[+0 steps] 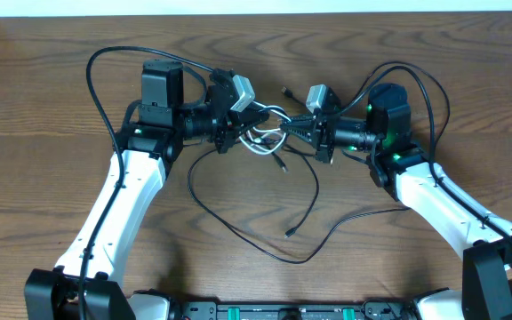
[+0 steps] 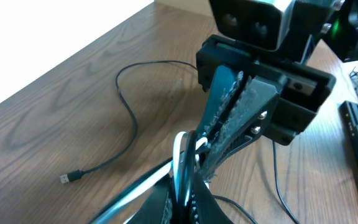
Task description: Untangle cables
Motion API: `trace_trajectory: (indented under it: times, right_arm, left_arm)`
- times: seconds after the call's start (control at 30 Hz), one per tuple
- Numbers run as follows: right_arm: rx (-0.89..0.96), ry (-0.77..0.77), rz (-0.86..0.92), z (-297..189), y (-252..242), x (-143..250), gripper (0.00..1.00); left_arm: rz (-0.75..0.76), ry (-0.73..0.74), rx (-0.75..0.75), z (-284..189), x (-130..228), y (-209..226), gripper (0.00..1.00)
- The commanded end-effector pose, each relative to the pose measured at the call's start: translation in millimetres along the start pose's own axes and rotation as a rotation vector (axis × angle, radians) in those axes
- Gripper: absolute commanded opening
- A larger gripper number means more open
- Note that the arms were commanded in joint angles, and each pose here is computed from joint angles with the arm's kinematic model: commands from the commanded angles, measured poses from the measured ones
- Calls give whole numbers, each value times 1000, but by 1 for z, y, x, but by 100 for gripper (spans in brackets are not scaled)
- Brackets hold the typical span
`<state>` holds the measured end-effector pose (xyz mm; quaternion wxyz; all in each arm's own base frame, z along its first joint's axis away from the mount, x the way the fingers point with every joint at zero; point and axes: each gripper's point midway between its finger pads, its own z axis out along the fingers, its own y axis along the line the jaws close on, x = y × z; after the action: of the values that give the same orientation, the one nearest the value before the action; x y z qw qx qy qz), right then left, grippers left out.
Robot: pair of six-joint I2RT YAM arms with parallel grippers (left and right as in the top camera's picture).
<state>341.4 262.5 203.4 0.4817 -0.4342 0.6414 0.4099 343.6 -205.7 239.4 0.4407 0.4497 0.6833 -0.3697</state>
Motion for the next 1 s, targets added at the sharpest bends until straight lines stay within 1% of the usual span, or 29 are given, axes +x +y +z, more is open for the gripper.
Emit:
trace_trajectory:
  times: [0.0, 0.17, 0.33, 0.4, 0.67, 0.87, 0.97]
  right_arm:
    - [-1, -11, -15, -2, 2, -6, 1]
    - [11, -12, -12, -6, -2, -6, 1]
    - [8, -21, -6, -13, -7, -7, 1]
    - [-7, -28, -3, -18, -7, -7, 1]
    - [6, -40, 14, -31, -17, -8, 1]
    - [67, -50, 97, -50, -38, -6, 1]
    - [109, -60, 159, -63, -51, -5, 1]
  left_arm:
    - [8, 17, -65, -4, -4, 9, 7]
    - [-44, 65, -171, -6, 5, 26, 7]
    - [-159, 136, -368, -17, 21, 57, 7]
    - [-184, 154, -412, -20, 26, 63, 7]
    - [-218, 195, -415, -21, 37, 60, 7]
    - [-264, 291, -501, -32, 60, 67, 7]
    - [-285, 310, -523, -38, 66, 70, 7]
